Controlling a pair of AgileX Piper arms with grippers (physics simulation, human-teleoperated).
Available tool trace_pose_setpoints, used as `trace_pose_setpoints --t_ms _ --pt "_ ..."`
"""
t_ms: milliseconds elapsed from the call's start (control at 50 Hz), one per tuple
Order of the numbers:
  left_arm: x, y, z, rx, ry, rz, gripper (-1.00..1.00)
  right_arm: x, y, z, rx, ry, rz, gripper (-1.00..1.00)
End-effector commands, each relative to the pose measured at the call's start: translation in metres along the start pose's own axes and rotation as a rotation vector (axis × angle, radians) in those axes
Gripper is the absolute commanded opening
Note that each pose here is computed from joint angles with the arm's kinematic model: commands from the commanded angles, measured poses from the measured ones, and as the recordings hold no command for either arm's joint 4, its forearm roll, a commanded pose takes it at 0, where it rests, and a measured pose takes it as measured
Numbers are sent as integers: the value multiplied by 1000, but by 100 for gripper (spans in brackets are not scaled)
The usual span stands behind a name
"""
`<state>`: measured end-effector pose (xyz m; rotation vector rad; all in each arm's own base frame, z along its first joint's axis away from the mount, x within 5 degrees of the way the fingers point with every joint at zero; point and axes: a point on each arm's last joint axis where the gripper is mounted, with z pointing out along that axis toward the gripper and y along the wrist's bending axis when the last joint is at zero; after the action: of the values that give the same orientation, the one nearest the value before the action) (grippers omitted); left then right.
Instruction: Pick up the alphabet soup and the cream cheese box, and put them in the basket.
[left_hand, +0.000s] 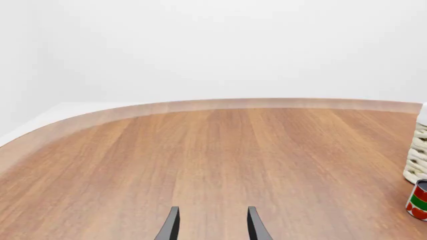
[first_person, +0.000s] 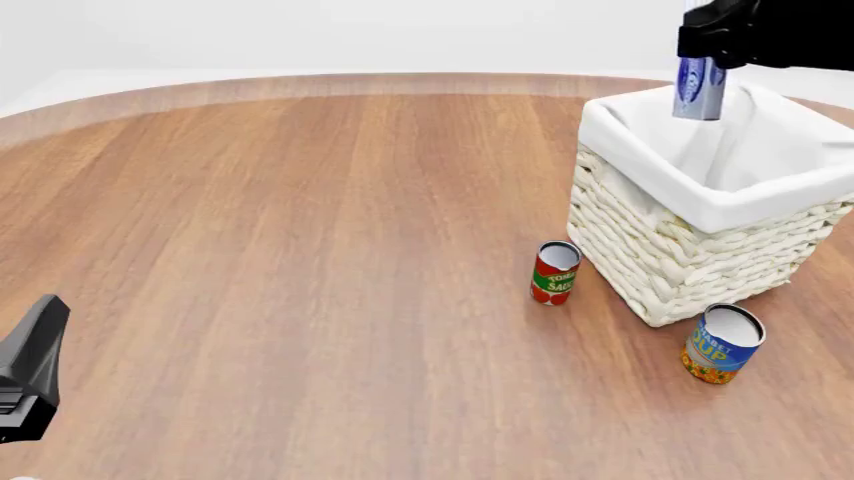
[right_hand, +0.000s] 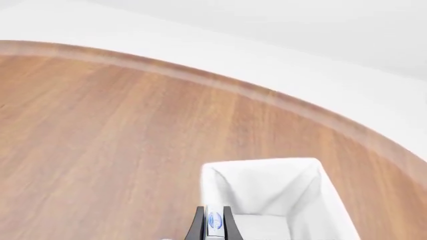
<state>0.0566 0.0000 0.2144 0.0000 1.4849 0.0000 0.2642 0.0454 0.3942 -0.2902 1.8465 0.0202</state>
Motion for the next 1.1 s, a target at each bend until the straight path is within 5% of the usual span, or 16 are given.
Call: trace_pose_setpoints --t_ms 20,1100 --pt "0 0 0 0 0 0 100 0 -10 9 31 19 28 -100" --pt "0 0 0 0 0 0 100 44 -37 60 107 159 48 -100"
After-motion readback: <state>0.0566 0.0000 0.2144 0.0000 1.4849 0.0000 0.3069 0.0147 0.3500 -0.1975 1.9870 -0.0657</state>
